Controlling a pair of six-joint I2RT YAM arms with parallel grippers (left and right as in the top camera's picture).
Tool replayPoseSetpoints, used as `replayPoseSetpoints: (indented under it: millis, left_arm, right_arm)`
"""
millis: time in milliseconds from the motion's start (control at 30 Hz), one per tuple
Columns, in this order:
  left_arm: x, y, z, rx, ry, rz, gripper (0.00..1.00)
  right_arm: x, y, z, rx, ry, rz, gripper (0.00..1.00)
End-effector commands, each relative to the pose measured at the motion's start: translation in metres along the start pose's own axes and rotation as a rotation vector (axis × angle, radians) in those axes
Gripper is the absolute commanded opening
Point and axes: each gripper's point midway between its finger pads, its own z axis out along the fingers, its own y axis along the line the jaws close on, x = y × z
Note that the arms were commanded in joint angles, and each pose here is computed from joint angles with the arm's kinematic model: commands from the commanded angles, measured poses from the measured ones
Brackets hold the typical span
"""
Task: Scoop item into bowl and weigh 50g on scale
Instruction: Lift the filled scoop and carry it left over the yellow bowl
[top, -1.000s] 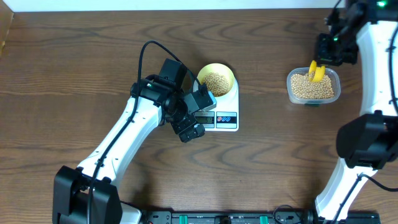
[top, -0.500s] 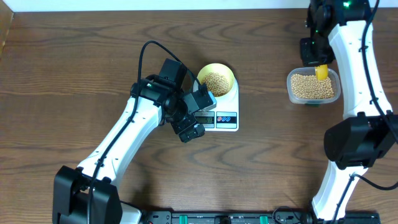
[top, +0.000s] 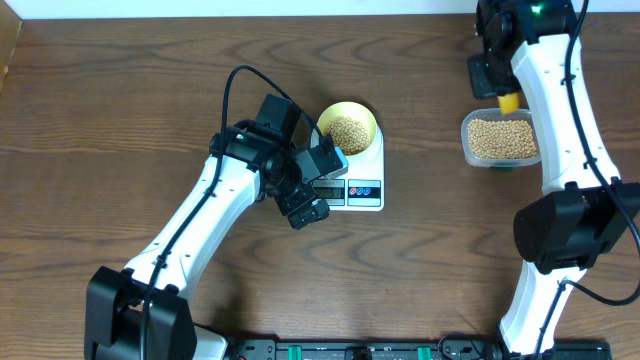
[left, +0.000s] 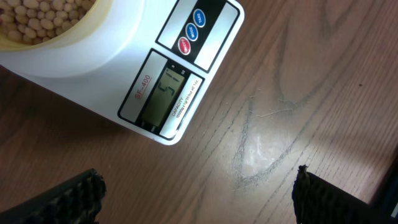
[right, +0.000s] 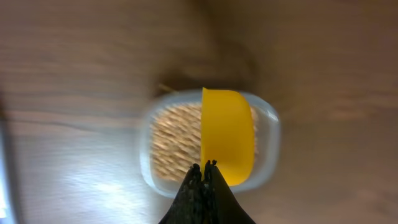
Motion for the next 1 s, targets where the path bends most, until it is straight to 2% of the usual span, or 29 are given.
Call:
replayPoseSetpoints:
  millis: [0, 133, 233, 367, 633, 967]
  left_arm:
    - [0.002, 0.000, 0.002, 0.009, 0.004, 0.000, 0.98]
    - [0.002, 0.000, 0.002, 0.009, 0.004, -0.001, 0.98]
    - [0.002, 0.000, 0.002, 0.009, 0.004, -0.001, 0.98]
    - [0.002, 0.000, 0.002, 0.009, 0.004, -0.001, 0.98]
    - [0.002, 0.000, 0.002, 0.009, 0.004, 0.000, 0.98]
    - [0.002, 0.000, 0.002, 0.009, 0.004, -0.001, 0.98]
  right_arm:
    - [-0.015, 0.036, -0.021, -0.231, -0.087, -0.005, 0.01]
    - [-0.038, 0.076, -0.038, -0.457, -0.191, -0.024, 0.01]
    - [-0.054, 0.111, -0.062, -0.644, -0.290, -0.110, 0.01]
    - [-0.064, 0.142, -0.086, -0.782, -0.382, -0.195, 0.01]
    - [-0.059, 0.180, -0.103, -0.827, -0.432, -0.332, 0.01]
    - [-0.029, 0.219, -0.080, -0.853, -0.332, -0.389, 0.01]
